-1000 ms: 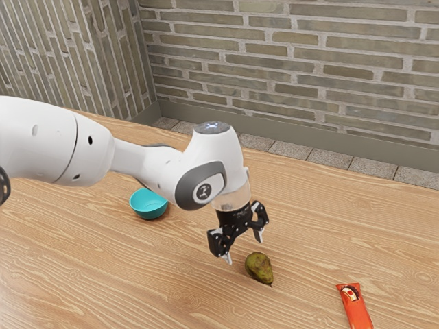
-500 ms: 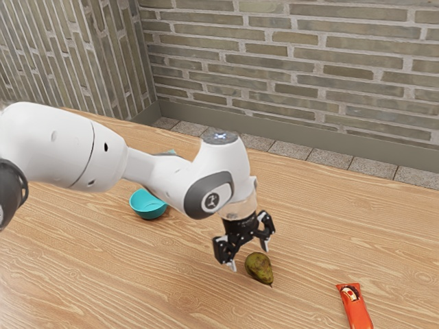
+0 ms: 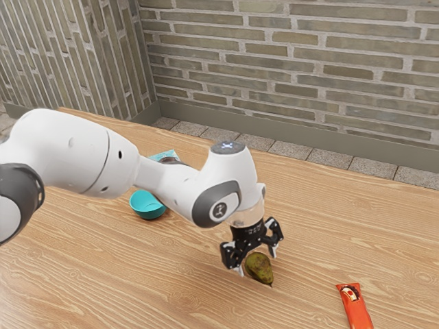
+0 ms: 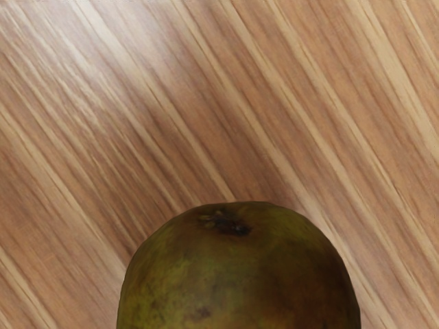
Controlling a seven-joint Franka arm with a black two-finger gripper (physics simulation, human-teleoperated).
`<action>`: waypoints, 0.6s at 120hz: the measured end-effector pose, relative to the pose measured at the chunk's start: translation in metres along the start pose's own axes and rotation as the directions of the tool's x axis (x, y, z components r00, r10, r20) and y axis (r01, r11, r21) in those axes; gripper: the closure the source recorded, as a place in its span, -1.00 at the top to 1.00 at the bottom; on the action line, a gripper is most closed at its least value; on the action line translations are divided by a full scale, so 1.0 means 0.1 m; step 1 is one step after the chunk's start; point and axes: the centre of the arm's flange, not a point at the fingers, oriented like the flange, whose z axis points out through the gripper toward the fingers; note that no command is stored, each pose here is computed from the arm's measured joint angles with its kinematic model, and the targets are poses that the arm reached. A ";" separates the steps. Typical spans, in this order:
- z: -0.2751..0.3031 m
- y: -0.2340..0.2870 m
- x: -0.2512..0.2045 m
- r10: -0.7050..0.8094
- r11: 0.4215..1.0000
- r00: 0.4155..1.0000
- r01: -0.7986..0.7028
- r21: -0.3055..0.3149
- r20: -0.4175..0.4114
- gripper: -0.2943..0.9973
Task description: Place the pear in the bowl.
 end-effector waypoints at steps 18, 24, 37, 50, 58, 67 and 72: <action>0.05 0.03 0.01 0.012 1.000 1.000 -0.012 -0.004 -0.001 0.54; 0.08 0.03 0.02 0.014 1.000 1.000 -0.014 -0.004 -0.001 0.54; 0.12 0.02 0.04 0.018 1.000 1.000 -0.018 -0.005 -0.002 0.54; 0.16 0.02 0.05 0.023 1.000 1.000 -0.023 -0.005 -0.002 0.54; 0.16 0.02 0.05 0.024 1.000 1.000 -0.024 -0.010 -0.003 0.54; 0.17 0.03 0.05 0.026 1.000 1.000 -0.026 -0.017 -0.004 0.54; 0.18 0.03 0.06 0.026 0.999 1.000 -0.026 -0.019 -0.004 0.54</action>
